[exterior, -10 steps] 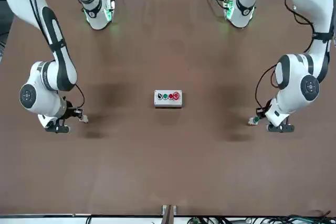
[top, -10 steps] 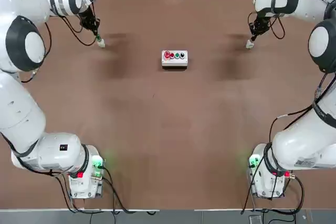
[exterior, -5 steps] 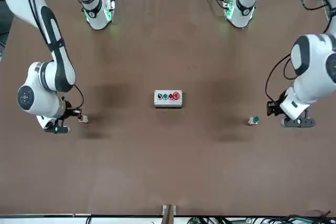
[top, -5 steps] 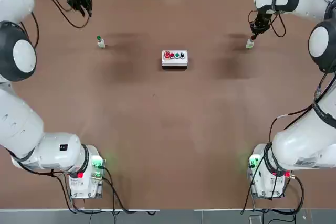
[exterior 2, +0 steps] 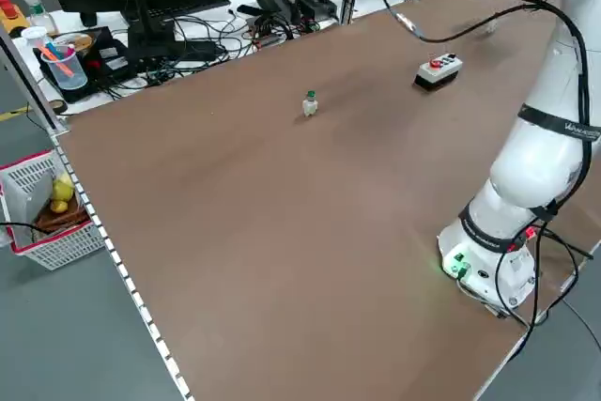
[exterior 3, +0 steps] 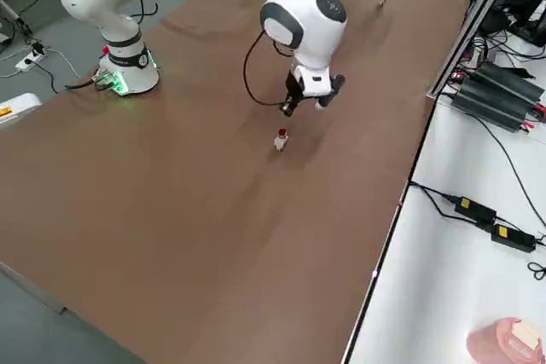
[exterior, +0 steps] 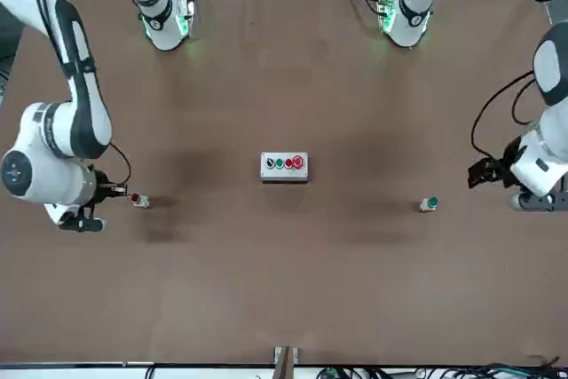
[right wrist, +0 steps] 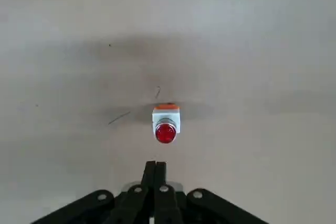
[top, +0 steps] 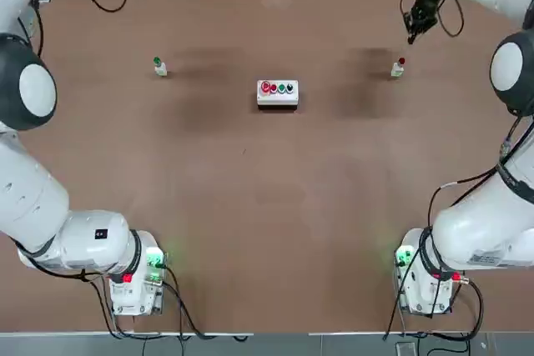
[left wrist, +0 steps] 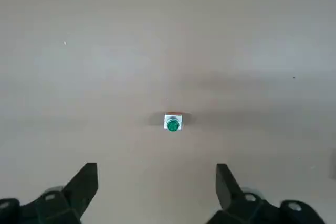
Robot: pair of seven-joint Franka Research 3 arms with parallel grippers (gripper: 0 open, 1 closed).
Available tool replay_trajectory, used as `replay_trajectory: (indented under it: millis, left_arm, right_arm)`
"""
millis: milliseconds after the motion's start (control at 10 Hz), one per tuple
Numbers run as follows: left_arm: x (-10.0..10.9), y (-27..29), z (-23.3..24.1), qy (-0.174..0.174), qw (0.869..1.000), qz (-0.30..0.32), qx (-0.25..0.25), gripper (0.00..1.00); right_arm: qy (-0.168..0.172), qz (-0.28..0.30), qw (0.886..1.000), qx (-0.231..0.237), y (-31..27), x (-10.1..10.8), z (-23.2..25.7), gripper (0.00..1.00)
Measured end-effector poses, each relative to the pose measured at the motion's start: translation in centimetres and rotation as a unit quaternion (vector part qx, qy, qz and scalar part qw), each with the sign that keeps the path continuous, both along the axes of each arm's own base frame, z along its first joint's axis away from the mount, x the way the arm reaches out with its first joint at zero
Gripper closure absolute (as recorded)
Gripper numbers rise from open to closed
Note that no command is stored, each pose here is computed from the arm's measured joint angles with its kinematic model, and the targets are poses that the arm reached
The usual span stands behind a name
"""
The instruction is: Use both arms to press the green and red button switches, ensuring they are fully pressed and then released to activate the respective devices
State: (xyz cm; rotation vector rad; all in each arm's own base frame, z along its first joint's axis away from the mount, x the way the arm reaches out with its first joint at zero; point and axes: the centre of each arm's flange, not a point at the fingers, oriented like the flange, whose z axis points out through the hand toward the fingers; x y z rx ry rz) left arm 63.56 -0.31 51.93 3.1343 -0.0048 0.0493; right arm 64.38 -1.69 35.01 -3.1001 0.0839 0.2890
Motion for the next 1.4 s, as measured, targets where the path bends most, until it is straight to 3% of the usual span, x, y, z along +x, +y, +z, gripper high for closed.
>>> replay_trajectory:
  millis: [200, 700, 1000, 1400]
  left_arm:
    - [-0.3, 0.2, 2.8, 0.007, 1.0, 0.002, 0.0, 0.0]
    - [-1.4, 0.4, 7.5, -0.015, 1.0, 0.003, 0.001, 0.0]
    - [-1.6, 0.7, 8.1, -0.019, 1.0, 0.006, 0.001, 0.0]
    - [-2.0, 1.9, 8.9, -0.025, 1.0, 0.016, 0.0, 0.0]
  right_arm:
    - [-0.012, 0.001, 1.0, 0.0, 0.1, 1.0, 2.9, 0.69]
    - [-0.055, 0.001, 0.998, -0.002, -0.1, 2.4, 9.3, 0.0]
    - [-0.064, -0.001, 0.998, -0.005, -1.0, 1.4, 13.6, 0.0]
    - [-0.066, -0.006, 0.998, -0.007, -1.5, -3.5, 21.9, 0.0]
